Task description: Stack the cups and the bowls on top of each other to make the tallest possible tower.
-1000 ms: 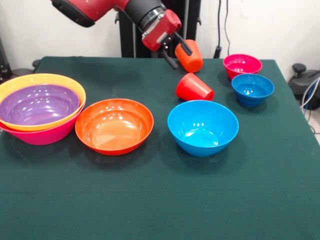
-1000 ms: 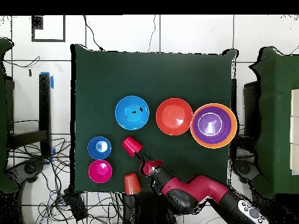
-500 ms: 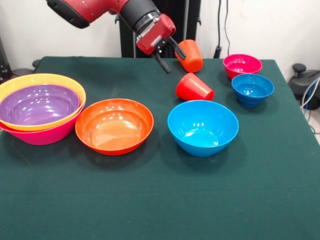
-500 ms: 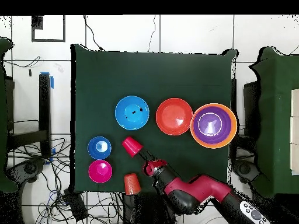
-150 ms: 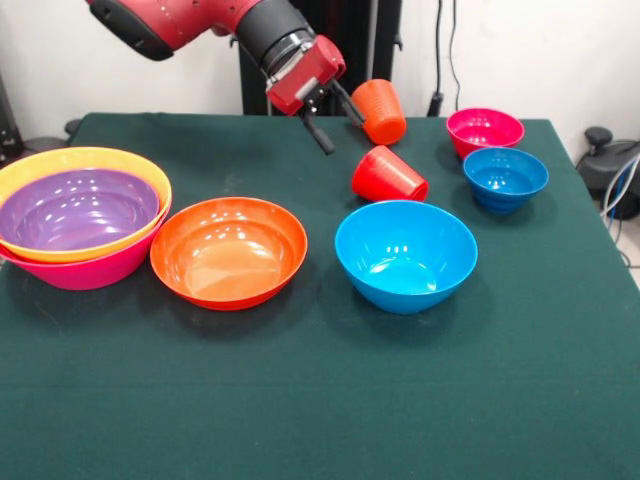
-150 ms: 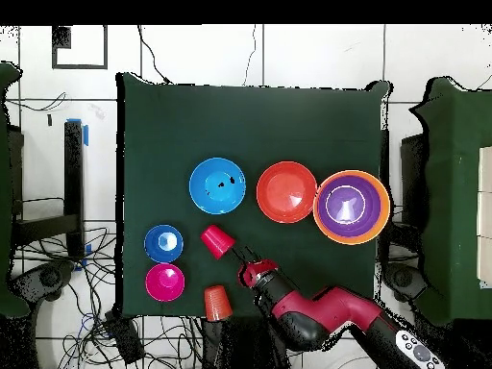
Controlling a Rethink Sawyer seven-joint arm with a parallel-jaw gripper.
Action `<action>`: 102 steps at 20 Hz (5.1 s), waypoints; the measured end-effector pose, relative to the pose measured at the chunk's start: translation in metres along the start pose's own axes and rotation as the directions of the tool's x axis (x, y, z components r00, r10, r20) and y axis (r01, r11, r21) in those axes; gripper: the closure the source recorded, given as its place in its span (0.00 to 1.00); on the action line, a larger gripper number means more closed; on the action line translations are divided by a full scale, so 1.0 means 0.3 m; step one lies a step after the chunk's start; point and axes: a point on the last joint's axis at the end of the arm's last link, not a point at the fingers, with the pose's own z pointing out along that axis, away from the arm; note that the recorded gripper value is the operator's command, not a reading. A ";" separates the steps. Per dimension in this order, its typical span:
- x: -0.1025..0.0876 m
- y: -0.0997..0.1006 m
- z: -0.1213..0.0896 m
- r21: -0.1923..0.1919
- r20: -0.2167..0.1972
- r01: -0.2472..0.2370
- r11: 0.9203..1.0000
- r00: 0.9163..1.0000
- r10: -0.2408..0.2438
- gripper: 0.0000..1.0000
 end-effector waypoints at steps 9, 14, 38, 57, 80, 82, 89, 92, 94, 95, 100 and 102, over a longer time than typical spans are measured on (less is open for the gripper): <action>-0.051 -0.016 0.030 -0.020 0.076 0.013 1.000 0.997 -0.012 0.00; -0.060 0.003 0.050 -0.042 0.094 0.026 0.999 0.995 -0.022 0.00; -0.056 0.157 0.188 -0.166 0.161 0.027 0.986 0.987 0.000 0.00; -0.038 0.101 0.234 -0.147 0.189 0.028 0.989 0.982 0.000 0.00; 0.131 -0.055 0.060 -0.062 0.095 -0.032 0.998 0.995 0.038 0.00; 0.151 -0.058 0.053 -0.060 0.092 -0.046 0.997 0.994 0.051 0.00; 0.224 -0.052 0.032 -0.072 0.092 -0.100 0.992 0.990 0.107 0.00; 0.252 -0.038 0.032 -0.087 0.097 -0.124 0.988 0.986 0.132 0.00; 0.274 -0.021 0.041 -0.100 0.097 -0.146 0.984 0.983 0.155 0.00; 0.279 -0.016 0.045 -0.103 0.097 -0.152 0.983 0.982 0.162 0.00; 0.307 0.037 0.085 -0.138 0.100 -0.195 0.971 0.973 0.210 0.00; 0.315 0.056 0.097 -0.153 0.101 -0.200 0.968 0.971 0.217 0.00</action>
